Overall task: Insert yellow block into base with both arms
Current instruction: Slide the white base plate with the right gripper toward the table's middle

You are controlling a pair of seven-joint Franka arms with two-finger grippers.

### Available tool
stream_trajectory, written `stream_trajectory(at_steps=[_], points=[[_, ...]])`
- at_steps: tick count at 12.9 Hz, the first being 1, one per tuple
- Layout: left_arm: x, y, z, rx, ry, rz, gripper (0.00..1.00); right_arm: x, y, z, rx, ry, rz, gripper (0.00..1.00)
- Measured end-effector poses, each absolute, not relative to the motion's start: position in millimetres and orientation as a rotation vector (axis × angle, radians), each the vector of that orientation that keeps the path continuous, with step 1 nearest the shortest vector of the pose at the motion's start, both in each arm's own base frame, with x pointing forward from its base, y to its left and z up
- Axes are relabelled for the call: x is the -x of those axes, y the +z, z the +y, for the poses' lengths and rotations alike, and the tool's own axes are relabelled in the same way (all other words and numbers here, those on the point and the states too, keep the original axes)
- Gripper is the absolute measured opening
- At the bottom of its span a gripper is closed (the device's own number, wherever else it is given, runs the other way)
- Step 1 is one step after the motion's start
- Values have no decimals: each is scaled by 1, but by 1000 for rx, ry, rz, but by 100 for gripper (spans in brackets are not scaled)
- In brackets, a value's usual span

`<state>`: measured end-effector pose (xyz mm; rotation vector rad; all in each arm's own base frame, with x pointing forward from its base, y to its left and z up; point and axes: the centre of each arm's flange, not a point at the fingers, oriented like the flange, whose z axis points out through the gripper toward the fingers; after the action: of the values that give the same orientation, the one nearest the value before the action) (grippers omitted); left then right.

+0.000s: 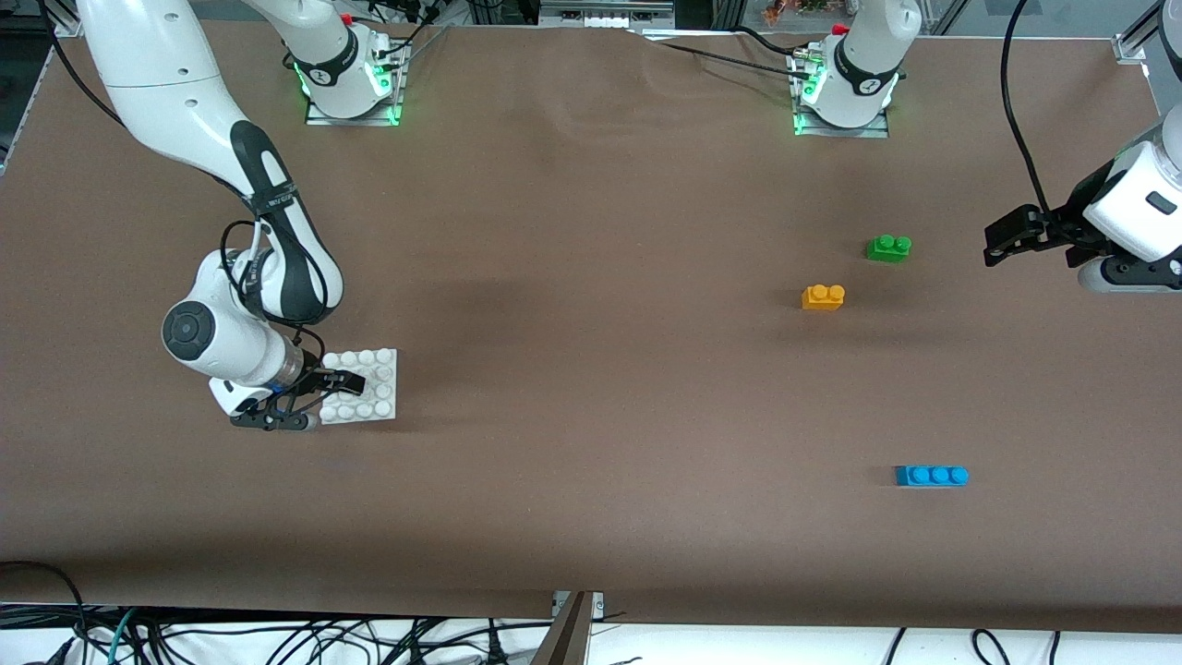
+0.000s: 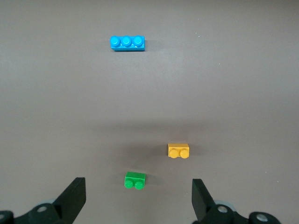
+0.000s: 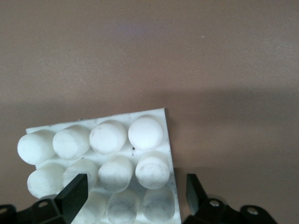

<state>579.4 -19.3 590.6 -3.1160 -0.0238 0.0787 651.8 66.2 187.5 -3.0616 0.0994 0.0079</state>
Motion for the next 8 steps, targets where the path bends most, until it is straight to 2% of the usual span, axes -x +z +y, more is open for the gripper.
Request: stream_trajectory(at_steps=[3, 4, 5, 6, 7, 8], points=[[-579, 591, -19, 3116, 79, -24, 100, -651, 186, 68, 3053, 11, 107, 87], [-579, 591, -20, 3116, 79, -23, 100, -651, 186, 70, 3049, 10, 109, 81], [-579, 591, -20, 3116, 79, -23, 100, -651, 186, 70, 3050, 9, 109, 81], [-579, 591, -20, 3116, 79, -23, 100, -652, 186, 70, 3049, 8, 109, 75], [-579, 591, -20, 3116, 79, -22, 100, -652, 186, 69, 3050, 8, 110, 75], [-579, 591, -20, 3116, 79, -22, 100, -652, 186, 68, 3050, 9, 112, 70]])
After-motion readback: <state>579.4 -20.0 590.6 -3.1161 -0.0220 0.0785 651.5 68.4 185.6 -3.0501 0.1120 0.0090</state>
